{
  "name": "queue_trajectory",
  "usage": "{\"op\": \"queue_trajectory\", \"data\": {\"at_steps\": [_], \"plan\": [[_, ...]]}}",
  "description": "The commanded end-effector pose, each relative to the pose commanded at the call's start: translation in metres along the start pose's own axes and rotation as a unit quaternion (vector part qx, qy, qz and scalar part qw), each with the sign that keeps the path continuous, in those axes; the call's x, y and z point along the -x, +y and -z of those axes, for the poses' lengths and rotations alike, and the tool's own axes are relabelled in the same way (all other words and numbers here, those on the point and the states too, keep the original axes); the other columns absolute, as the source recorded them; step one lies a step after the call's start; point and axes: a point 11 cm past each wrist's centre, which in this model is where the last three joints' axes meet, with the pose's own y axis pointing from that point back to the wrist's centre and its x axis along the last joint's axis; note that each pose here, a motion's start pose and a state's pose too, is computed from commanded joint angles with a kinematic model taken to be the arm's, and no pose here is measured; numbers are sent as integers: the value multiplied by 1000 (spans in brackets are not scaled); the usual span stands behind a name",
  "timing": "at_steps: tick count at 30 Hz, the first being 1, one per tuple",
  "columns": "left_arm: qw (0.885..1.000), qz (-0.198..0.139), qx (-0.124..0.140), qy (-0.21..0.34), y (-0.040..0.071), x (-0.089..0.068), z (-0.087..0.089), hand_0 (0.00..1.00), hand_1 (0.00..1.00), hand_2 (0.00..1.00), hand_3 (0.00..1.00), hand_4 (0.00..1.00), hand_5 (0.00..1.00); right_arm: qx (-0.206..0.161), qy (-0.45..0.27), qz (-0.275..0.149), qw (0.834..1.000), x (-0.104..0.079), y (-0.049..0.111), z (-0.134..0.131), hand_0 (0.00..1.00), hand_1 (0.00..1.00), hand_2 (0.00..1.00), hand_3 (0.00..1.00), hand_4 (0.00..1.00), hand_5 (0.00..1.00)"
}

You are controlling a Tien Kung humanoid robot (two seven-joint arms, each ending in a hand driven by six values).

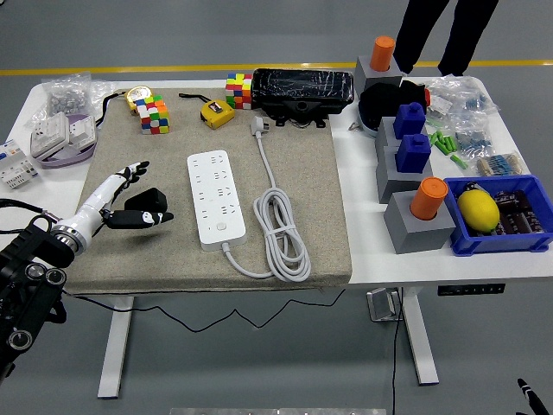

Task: Pick up the plug,place it near the board,insert it into the board,press the button

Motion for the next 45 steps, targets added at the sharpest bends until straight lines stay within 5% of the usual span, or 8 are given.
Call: {"op": "queue_trajectory", "data": {"at_steps": [13, 14, 19, 20, 25, 26, 45], "plan": [[1000, -14, -13, -10, -4, 4, 8, 998, 998, 998, 955, 998, 119, 1, 0, -1, 1000, -1, 0, -1, 815, 759, 736, 789, 998, 994], [1000, -16, -15, -10, -5, 4, 9, 967, 998, 962, 927, 998, 9, 1, 0, 0, 1000, -1, 0, -1, 815, 759, 736, 789, 998, 996], [999, -26, -19, -12, -6, 3, 12, 967, 998, 962, 927, 998, 9, 1, 1, 0, 1000, -1, 0, -1, 815, 759, 736, 789, 998, 996], [999, -28, -20, -13, -6, 3, 13, 813, 893, 838, 866, 998, 2, 1, 1, 0, 1000, -1, 0, -1, 815, 760, 736, 789, 998, 996], [999, -38, -20, -10, -8, 1, 13, 813, 893, 838, 866, 998, 2, 0, 1, 0, 1000, -1, 0, 0, 815, 760, 736, 789, 998, 996], [999, -40, -20, -8, -8, 0, 13, 667, 749, 684, 739, 998, 2, 0, 1, 0, 1000, -1, 0, 0, 815, 759, 736, 789, 998, 998], [998, -49, -21, -14, -9, 2, 16, 548, 672, 551, 619, 998, 2, -2, 1, 0, 1000, 0, 0, 2, 815, 758, 735, 789, 998, 998]]}}
